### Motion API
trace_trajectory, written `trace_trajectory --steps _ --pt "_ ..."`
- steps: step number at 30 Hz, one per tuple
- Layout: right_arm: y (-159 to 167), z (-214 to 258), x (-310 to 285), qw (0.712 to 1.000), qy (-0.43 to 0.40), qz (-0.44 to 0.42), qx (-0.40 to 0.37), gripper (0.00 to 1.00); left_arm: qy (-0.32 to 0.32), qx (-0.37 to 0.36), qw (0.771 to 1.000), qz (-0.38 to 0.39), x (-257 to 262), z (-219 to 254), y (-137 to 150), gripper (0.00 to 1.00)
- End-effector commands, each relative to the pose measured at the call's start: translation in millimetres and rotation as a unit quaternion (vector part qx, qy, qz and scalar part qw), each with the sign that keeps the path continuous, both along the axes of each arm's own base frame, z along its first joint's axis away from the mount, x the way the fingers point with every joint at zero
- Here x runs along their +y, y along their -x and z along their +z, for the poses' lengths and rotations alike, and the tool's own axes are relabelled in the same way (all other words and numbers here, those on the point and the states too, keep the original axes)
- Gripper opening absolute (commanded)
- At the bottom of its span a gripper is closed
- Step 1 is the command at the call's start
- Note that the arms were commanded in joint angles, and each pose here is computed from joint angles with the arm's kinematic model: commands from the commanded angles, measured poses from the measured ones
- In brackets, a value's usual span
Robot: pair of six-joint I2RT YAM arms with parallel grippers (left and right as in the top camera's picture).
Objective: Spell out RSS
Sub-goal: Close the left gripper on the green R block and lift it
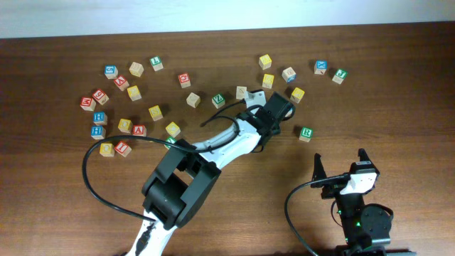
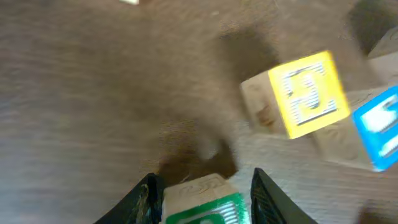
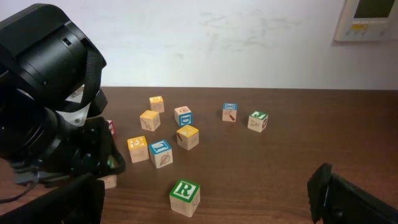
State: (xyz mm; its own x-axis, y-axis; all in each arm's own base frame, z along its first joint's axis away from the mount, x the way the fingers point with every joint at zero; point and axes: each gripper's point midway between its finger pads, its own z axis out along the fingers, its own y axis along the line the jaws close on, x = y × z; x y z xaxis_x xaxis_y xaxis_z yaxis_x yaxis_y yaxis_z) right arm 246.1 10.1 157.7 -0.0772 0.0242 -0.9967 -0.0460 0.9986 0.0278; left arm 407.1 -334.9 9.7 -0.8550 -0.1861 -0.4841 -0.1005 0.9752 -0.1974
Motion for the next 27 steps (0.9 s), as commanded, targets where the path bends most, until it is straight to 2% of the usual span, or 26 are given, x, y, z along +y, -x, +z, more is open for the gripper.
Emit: trace_trajectory --steps 1,7,8,9,10,16,20,23,25,27 --pt "0.1 -2.2 -3.0 1.0 -0.002 -0.008 0.002 0.98 -0.036 0.017 0.999 -0.015 10.2 -9.8 5.0 0.4" --pt "0.1 -2.2 -3.0 1.0 -0.002 -0.008 0.002 0.98 -0.066 0.022 0.996 -0.058 17.4 7.4 6.8 0.41" --pt "0.1 -2.2 -2.9 1.0 -0.002 -0.007 0.002 0.98 -0.069 0.02 0.995 -0.064 18.0 11.4 7.3 0.42" --pt "0.1 -2.1 -3.0 1.0 -0.002 -0.008 0.001 0.98 -0.068 0.015 0.995 -0.069 17.1 17.4 6.3 0.51" --pt "0.1 -2.3 -3.0 1.0 -0.002 -0.008 0.002 0.98 -0.066 0.013 0.995 -0.069 16.4 18.7 5.7 0.52" --pt "0.1 -2.2 -3.0 1.0 -0.002 -0.008 0.002 0.98 -0.061 0.012 0.996 -0.071 14.1 18.9 5.5 0.51" --pt "0.1 -2.1 -3.0 1.0 -0.002 -0.008 0.001 0.98 -0.059 0.01 0.996 -0.071 13.3 19.4 4.6 0.38" --pt "0.1 -2.2 -3.0 1.0 -0.002 -0.008 0.002 0.98 -0.06 0.01 0.996 -0.071 13.4 19.4 4.6 0.35" --pt "0.1 -2.2 -3.0 1.0 -0.002 -0.008 0.002 0.98 -0.06 0.01 0.996 -0.071 13.4 19.4 4.6 0.39" --pt "0.1 -2.1 -3.0 1.0 -0.002 -0.008 0.001 0.98 -0.059 0.009 0.996 -0.071 13.0 19.7 4.1 0.49"
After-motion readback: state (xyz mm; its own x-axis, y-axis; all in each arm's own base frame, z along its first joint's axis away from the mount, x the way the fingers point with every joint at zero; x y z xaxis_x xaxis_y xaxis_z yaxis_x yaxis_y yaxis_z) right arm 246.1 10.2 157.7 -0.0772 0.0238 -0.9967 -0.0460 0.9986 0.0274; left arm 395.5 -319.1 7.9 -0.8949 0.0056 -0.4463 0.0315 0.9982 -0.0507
